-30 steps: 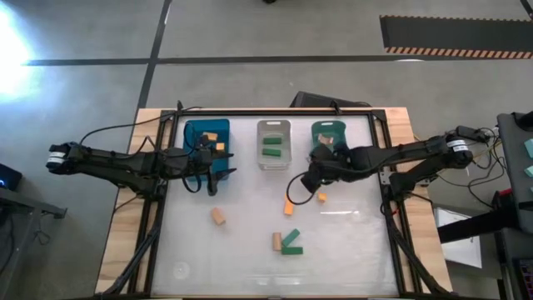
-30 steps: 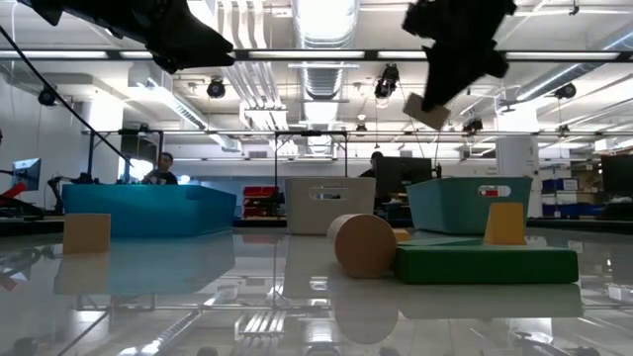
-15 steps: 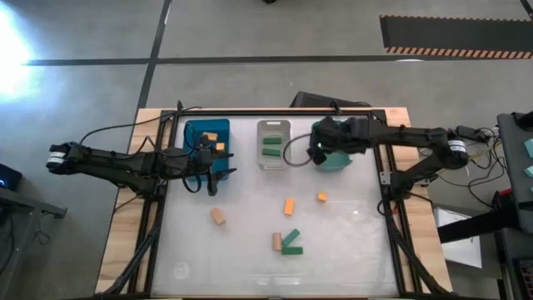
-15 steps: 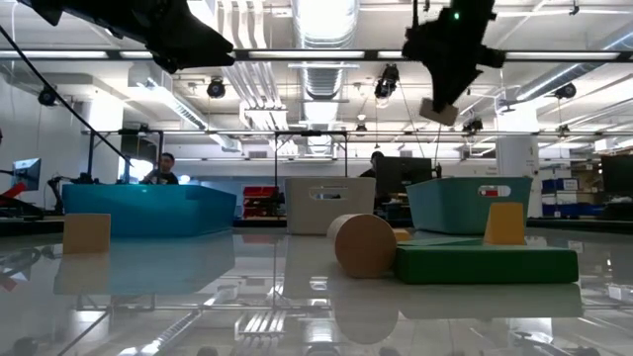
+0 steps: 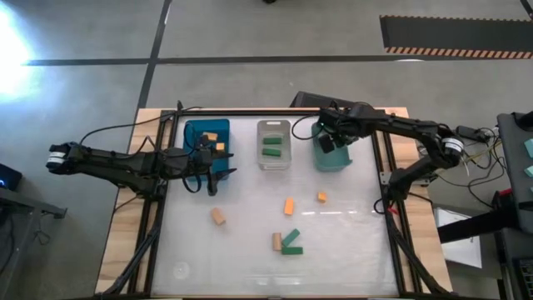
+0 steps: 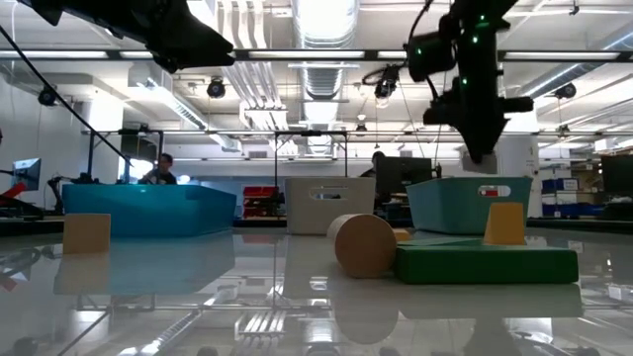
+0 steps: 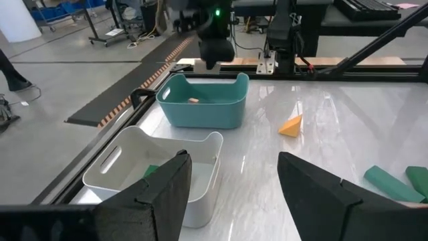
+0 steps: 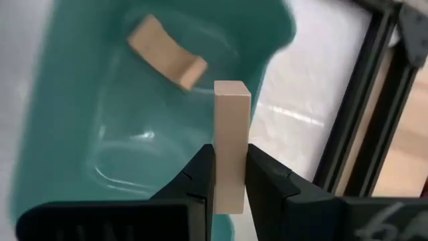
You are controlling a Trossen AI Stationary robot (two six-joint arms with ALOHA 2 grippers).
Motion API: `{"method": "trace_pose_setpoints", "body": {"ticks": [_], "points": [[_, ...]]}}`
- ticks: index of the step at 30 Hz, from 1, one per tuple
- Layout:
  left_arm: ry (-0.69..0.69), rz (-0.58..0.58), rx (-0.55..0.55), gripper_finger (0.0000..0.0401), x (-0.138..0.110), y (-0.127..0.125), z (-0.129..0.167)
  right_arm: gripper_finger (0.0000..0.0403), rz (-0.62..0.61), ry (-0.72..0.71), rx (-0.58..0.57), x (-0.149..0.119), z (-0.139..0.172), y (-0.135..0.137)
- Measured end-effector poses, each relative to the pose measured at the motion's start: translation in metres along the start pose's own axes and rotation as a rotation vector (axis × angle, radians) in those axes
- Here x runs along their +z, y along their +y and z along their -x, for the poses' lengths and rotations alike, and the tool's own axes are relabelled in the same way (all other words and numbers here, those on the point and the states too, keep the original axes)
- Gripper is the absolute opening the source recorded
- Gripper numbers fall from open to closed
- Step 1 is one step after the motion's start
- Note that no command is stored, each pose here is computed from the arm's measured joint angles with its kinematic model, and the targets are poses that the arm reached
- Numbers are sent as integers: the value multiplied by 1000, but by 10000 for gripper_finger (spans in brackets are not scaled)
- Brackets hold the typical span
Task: Sort & place blocks by color
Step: Put the brown block into the green bin
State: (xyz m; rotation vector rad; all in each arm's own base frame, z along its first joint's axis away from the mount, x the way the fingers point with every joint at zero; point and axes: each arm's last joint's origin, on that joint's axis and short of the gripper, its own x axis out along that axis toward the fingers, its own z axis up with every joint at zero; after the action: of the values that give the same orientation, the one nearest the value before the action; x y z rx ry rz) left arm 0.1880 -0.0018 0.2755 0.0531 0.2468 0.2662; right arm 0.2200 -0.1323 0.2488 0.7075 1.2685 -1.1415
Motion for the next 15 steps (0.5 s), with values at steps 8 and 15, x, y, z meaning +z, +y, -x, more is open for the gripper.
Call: {"method": "trace_pose_setpoints", "body": {"ticks": [8, 15], "points": [[0, -2, 0, 207, 0, 0, 0, 52, -38, -2, 24, 4, -31, 8], [0, -3, 0, 207, 0, 0, 0, 63, -58, -3, -23, 7, -47, 12]]}}
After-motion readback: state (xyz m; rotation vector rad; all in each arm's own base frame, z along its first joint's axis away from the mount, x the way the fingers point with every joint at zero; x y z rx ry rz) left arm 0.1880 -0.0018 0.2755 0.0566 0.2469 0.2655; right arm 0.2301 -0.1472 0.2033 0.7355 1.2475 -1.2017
